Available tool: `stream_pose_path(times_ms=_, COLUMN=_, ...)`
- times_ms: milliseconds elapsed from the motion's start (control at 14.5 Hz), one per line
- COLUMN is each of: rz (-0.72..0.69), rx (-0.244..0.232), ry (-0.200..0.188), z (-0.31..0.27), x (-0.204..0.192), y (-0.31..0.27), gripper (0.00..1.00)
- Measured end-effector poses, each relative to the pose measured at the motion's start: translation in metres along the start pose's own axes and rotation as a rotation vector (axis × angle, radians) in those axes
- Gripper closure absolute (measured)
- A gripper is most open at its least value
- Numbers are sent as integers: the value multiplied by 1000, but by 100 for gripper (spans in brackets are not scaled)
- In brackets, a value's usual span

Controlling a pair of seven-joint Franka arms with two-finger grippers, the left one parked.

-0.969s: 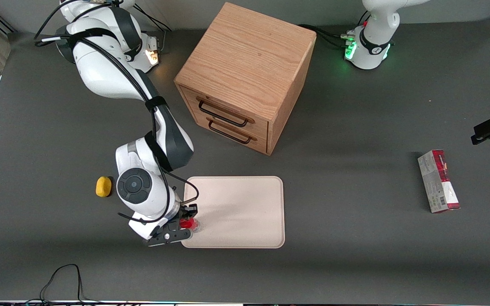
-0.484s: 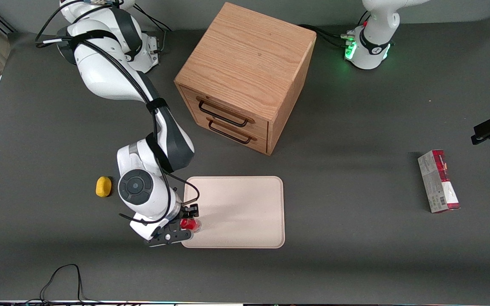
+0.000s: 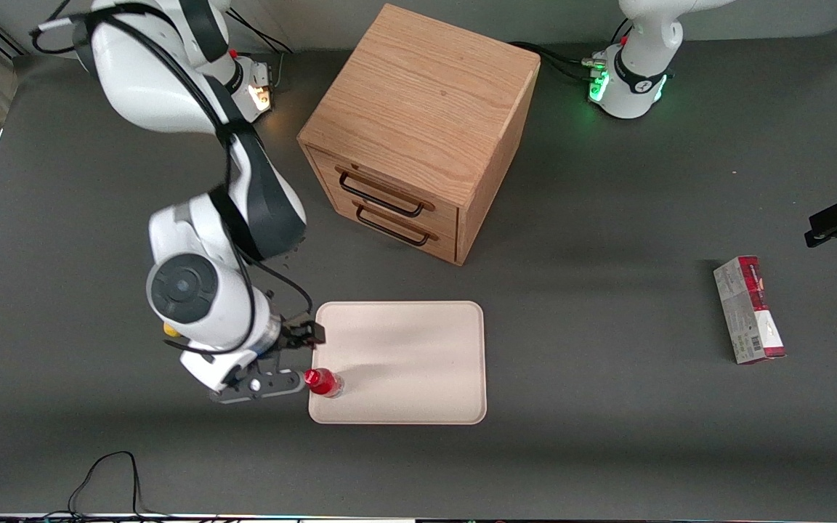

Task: Place coke bottle on tray

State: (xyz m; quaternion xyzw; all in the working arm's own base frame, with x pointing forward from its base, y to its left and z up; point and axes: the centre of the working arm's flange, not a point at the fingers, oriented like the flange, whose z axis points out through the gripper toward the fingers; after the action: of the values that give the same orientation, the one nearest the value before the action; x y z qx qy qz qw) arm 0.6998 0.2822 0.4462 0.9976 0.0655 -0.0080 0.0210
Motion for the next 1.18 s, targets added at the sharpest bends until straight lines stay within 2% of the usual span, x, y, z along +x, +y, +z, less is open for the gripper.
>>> stream_pose_path(times_ms=208, rz=24, rx=-40, ry=-50, z=-64, x=-31, y=25, gripper=0)
stream_pose_path(times_ms=415, rz=83, rx=-60, ry=-57, z=-110, x=-58, y=66, gripper=0)
stream_pose_path(times_ms=692, rz=177, rx=-56, ry=-91, z=-135, x=-100, y=134, gripper=0)
stream_pose_path(times_ms=969, rz=217, rx=-5, ry=-53, z=-139, x=-137, y=216, gripper=0)
stream_pose_path(times_ms=1176, rz=194, rx=23, ry=-26, z=-136, x=-160, y=264, gripper=0)
